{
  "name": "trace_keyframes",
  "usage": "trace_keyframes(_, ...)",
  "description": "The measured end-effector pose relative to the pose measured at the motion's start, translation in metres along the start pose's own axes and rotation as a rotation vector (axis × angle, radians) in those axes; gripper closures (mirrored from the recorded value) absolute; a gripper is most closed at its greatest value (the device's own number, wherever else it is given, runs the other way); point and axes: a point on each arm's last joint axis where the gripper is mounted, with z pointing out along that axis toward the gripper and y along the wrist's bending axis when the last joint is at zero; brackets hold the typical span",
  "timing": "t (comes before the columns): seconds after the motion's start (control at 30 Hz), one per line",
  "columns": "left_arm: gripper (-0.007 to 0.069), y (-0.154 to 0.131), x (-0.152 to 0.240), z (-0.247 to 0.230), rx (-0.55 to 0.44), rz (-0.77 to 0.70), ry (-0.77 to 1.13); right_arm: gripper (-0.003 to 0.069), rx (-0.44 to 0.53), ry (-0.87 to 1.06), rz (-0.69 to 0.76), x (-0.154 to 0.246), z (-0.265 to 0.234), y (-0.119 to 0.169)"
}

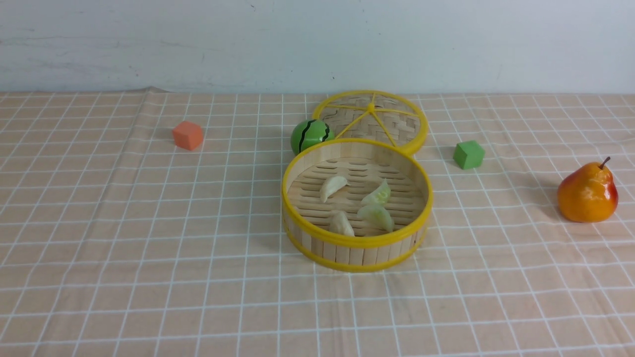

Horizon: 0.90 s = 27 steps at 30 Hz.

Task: Put the dumplings into the steamer on the table with the brown tablecloth.

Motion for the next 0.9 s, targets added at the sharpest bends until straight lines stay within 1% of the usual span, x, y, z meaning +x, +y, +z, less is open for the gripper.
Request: trace_keyframes(0.9,0.0639,-0.0001,-0.0003,0.0001,0.001,0.0,-0.005,0.0528,0.0,0.0,0.001,0.0,0.0,0.0)
